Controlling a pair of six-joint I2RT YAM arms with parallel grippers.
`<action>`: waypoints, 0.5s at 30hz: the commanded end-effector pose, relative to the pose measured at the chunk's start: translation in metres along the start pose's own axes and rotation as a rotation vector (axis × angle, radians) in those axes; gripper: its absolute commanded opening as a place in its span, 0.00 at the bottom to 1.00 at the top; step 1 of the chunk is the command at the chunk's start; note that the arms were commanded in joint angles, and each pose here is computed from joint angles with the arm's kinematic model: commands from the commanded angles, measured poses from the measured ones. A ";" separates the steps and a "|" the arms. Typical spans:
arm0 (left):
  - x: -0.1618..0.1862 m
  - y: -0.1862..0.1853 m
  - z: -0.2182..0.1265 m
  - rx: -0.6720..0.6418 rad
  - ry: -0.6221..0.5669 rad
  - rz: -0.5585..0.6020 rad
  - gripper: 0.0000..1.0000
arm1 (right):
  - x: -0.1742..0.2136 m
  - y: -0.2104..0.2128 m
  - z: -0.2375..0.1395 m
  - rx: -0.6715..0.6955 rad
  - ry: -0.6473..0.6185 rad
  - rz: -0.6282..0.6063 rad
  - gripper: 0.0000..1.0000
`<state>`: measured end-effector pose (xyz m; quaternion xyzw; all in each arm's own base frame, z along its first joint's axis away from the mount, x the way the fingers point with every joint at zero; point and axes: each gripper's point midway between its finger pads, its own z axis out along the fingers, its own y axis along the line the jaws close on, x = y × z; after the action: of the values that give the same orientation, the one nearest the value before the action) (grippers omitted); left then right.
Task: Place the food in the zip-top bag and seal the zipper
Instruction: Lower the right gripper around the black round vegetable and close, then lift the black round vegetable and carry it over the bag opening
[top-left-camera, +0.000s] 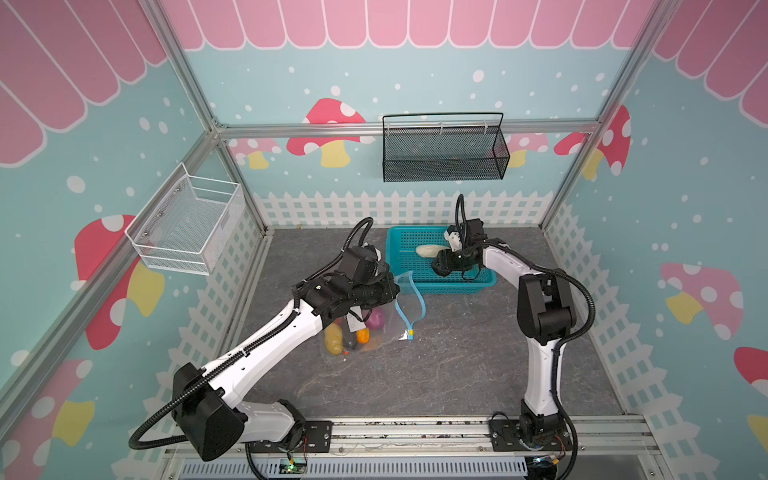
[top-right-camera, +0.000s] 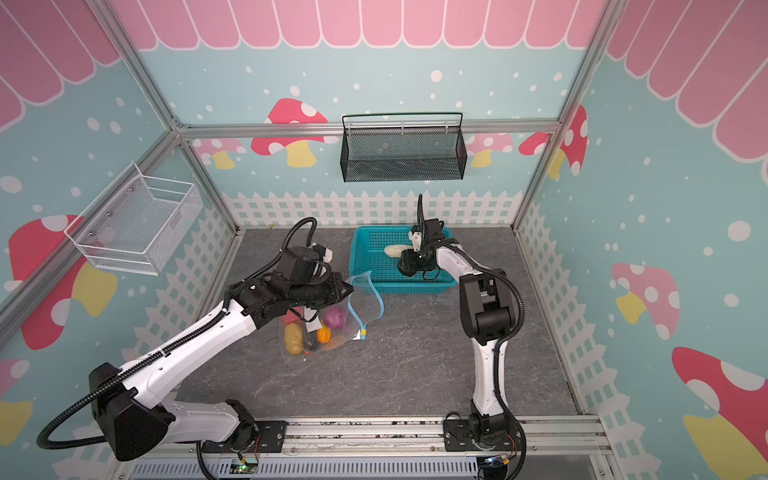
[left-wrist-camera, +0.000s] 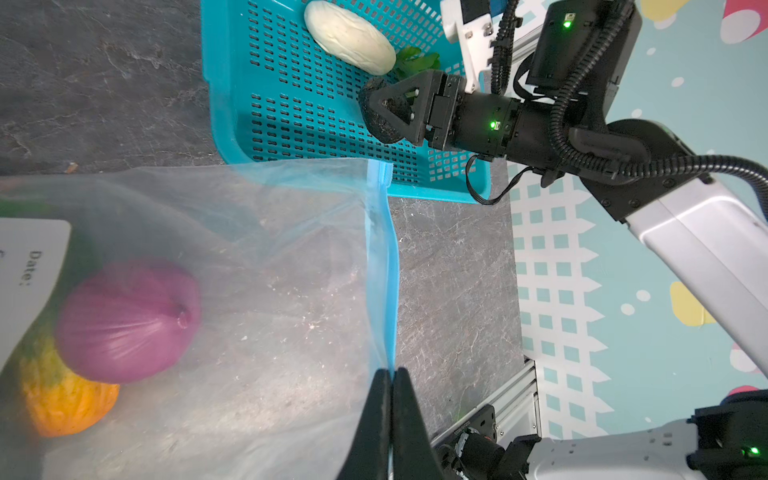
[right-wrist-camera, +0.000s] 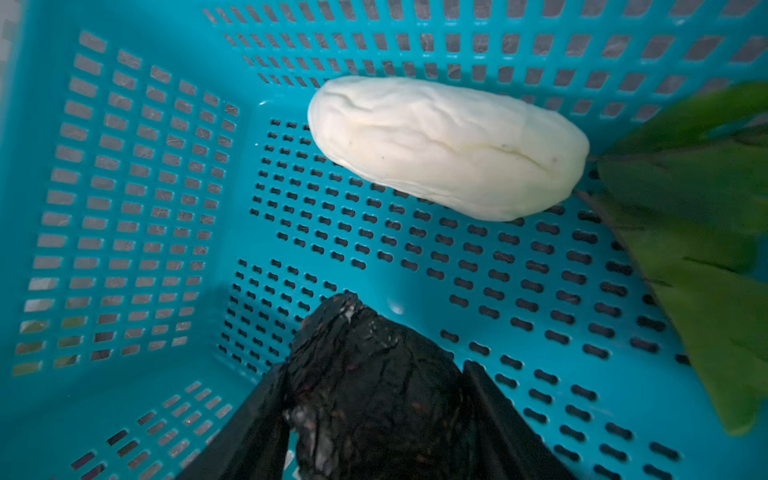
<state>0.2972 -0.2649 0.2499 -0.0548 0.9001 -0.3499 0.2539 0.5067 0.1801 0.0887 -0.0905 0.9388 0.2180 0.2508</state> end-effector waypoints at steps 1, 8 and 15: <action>-0.002 -0.004 -0.002 0.014 -0.013 0.005 0.00 | -0.019 0.015 -0.026 -0.045 -0.070 -0.018 0.60; -0.003 -0.007 -0.001 0.018 -0.014 0.007 0.00 | -0.021 0.024 -0.046 -0.066 -0.098 -0.027 0.59; -0.004 -0.006 0.000 0.016 -0.014 0.003 0.00 | -0.017 0.046 -0.086 -0.122 -0.155 -0.044 0.58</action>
<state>0.2973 -0.2649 0.2498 -0.0548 0.9001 -0.3499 0.2539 0.4785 0.1814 0.1486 -0.1000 0.9161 0.2556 0.2922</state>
